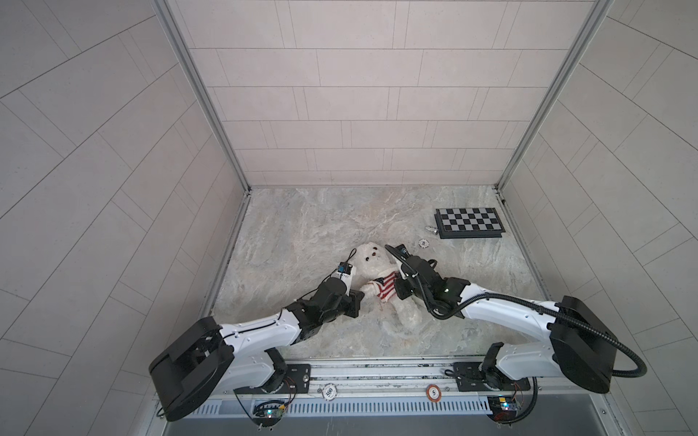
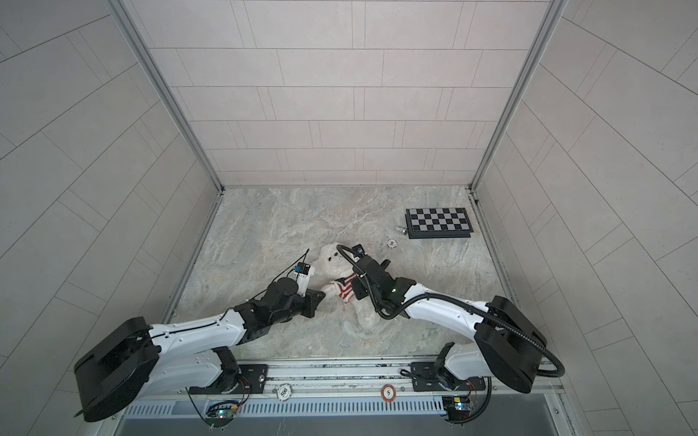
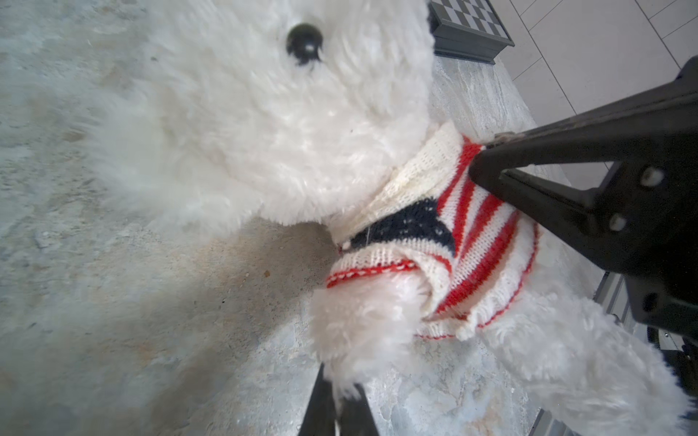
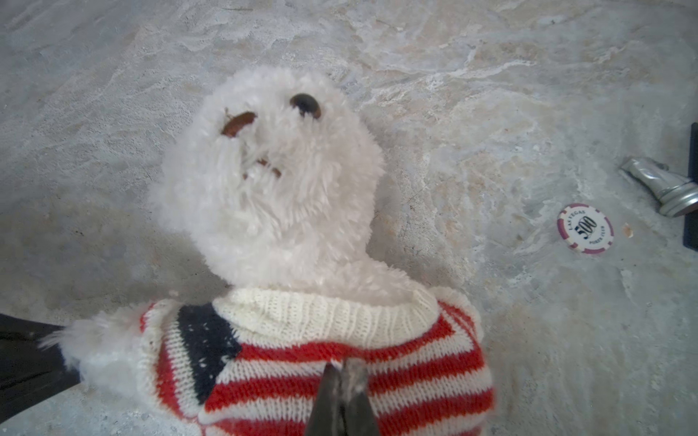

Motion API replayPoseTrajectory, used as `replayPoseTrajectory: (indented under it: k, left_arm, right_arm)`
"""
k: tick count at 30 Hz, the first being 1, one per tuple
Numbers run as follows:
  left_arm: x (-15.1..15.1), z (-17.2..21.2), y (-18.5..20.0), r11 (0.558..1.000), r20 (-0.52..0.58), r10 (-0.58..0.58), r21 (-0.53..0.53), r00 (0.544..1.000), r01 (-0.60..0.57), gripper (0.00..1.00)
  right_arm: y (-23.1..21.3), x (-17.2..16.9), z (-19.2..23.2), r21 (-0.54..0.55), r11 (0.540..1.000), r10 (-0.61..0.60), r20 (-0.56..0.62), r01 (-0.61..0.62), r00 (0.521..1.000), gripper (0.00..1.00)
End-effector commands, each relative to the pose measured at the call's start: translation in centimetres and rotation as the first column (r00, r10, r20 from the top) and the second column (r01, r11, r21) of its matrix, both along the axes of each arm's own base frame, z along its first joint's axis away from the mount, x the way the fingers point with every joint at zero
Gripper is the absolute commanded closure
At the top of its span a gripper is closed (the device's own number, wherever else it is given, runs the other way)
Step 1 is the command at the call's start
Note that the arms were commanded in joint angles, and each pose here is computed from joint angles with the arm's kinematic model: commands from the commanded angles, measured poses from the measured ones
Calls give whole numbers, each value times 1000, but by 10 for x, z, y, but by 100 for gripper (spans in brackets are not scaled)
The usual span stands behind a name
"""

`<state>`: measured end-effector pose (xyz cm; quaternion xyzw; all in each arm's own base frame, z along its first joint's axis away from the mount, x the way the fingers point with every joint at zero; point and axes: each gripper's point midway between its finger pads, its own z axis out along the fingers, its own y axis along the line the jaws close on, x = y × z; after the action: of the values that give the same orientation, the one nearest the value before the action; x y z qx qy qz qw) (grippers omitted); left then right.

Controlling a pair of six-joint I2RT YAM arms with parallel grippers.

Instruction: Dress the teddy bear

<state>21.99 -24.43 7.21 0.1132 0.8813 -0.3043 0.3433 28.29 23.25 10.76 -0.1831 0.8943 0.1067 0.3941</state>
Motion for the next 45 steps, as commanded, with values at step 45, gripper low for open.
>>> replayPoseTrajectory:
  k: [45]
  left_arm:
    - [11,-35,51,983,-28,104,158,994,-98,100]
  right_arm:
    - [-20,-8,8,81,992,-95,14,94,995,87]
